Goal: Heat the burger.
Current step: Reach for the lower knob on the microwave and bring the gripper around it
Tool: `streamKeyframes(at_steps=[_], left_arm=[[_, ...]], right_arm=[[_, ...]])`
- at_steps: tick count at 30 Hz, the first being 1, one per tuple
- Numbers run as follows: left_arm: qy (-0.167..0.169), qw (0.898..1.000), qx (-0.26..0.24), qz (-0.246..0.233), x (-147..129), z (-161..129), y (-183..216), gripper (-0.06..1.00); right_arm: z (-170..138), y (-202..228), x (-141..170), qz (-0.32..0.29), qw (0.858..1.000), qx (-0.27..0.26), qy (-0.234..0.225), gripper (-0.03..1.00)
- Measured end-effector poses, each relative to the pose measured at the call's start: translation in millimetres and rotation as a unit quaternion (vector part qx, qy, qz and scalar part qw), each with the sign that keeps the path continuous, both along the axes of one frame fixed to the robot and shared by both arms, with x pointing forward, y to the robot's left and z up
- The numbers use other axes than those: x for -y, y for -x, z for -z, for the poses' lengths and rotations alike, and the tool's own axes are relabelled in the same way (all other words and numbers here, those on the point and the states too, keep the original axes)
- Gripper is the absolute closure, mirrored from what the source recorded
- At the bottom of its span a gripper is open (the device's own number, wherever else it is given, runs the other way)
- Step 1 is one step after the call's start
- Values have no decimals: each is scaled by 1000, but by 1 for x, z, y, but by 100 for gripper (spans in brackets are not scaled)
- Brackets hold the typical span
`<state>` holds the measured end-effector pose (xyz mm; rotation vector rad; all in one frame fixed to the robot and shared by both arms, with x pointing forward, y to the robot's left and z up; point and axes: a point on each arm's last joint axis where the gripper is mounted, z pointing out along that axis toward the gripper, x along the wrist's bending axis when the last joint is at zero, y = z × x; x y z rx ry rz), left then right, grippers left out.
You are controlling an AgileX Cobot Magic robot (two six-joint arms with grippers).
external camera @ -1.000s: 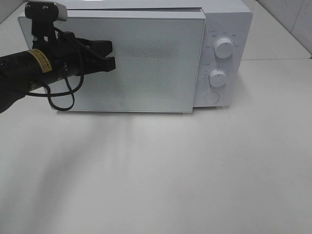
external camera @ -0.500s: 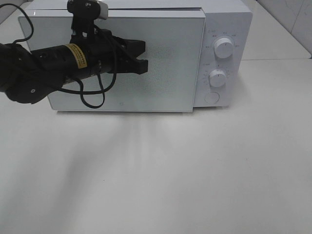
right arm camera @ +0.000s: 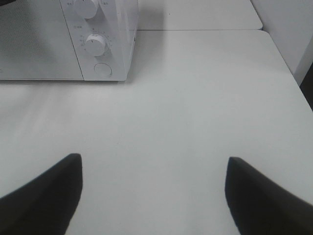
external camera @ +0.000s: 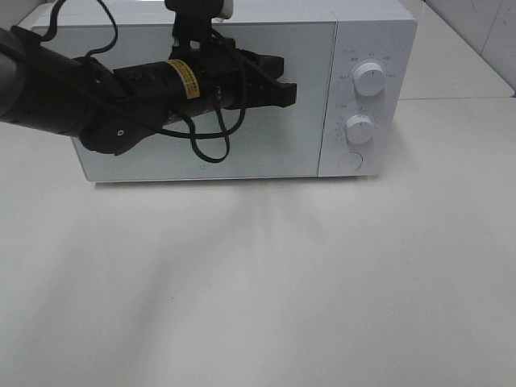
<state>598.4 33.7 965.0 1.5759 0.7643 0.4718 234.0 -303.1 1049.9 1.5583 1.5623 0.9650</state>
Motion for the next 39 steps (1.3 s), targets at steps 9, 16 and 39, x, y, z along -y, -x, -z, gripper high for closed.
streamKeyframes(at_steps=[9, 16, 39], left_arm=[[1, 1000, -4, 10, 18, -5, 8, 94], [-9, 1000, -16, 23, 31, -14, 26, 94], [-429, 858, -283, -4, 23, -13, 140, -4]], right_arm=[[0, 0, 0, 0, 1000, 0, 0, 25], [0, 0, 0, 0, 1000, 0, 0, 25], [0, 0, 0, 0, 1000, 0, 0, 25]])
